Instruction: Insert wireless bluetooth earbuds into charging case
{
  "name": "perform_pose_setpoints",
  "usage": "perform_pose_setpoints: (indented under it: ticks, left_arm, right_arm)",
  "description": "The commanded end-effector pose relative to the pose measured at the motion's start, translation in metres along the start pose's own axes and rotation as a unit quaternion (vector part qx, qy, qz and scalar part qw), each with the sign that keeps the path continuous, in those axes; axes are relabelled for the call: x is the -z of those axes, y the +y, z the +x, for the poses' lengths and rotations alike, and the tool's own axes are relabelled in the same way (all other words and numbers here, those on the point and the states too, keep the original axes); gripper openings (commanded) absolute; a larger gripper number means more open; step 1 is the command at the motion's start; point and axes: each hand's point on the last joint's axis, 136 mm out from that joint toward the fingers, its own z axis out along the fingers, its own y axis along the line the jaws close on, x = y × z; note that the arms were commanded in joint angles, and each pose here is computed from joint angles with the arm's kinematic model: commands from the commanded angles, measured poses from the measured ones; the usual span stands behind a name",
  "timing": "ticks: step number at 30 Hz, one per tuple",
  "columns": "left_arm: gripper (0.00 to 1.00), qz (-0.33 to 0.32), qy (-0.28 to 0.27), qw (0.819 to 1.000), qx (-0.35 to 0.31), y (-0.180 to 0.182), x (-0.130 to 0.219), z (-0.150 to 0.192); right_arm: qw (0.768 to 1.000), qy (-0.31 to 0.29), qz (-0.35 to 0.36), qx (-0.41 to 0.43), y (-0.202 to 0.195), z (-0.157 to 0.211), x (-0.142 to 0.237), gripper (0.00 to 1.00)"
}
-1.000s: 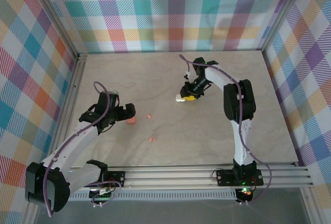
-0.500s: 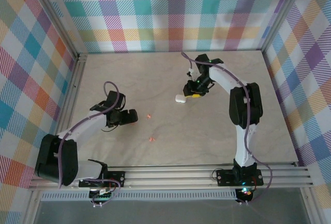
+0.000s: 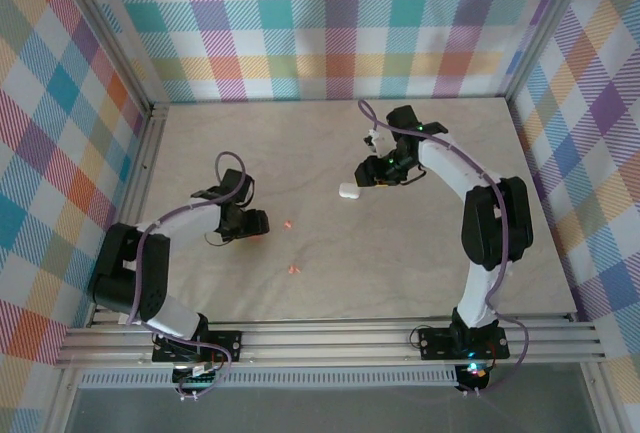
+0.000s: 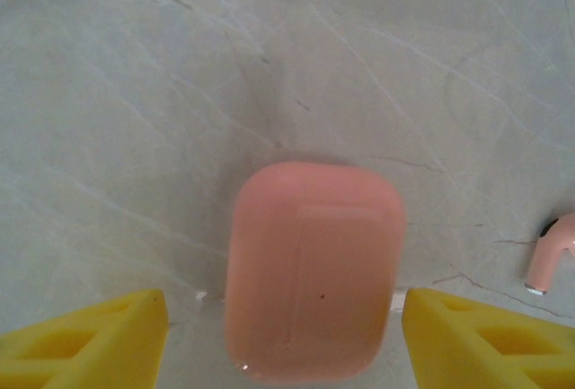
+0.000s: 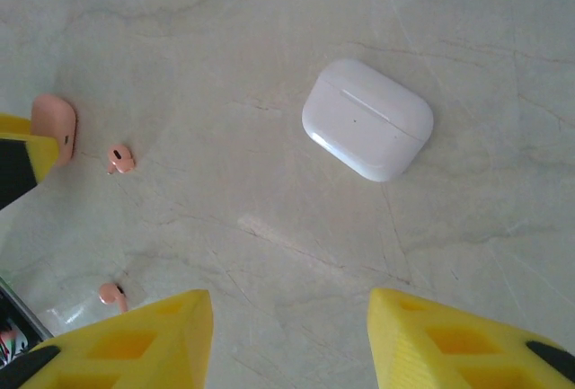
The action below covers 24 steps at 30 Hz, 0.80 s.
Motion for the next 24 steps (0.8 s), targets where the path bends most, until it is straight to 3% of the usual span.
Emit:
perform_pose_setpoints:
  ticks: [1, 12, 15, 24]
  left_arm:
    - [0.69, -0.021, -0.005, 1.0, -0.007, -0.002, -0.002, -0.006]
    - [0.5, -0.02, 0.015, 0.999, -0.037, -0.008, -0.018, 0.002]
    - [0.39, -0.014, 0.014, 0.998, -0.058, -0.011, -0.015, 0.003]
    - [0.23, 0.062, -0.05, 0.986, -0.145, -0.047, 0.032, -0.01]
  right_arm:
    - [0.999, -0.023, -0.018, 0.033, 0.015, -0.007, 0.013, 0.49]
    - [0.993, -0.095, -0.073, -0.017, 0.037, -0.027, 0.026, 0.5]
    - [0.99, -0.106, -0.09, -0.023, 0.045, -0.033, 0.033, 0.5]
    - [0.978, -0.091, -0.167, -0.087, 0.07, -0.031, 0.041, 0.5]
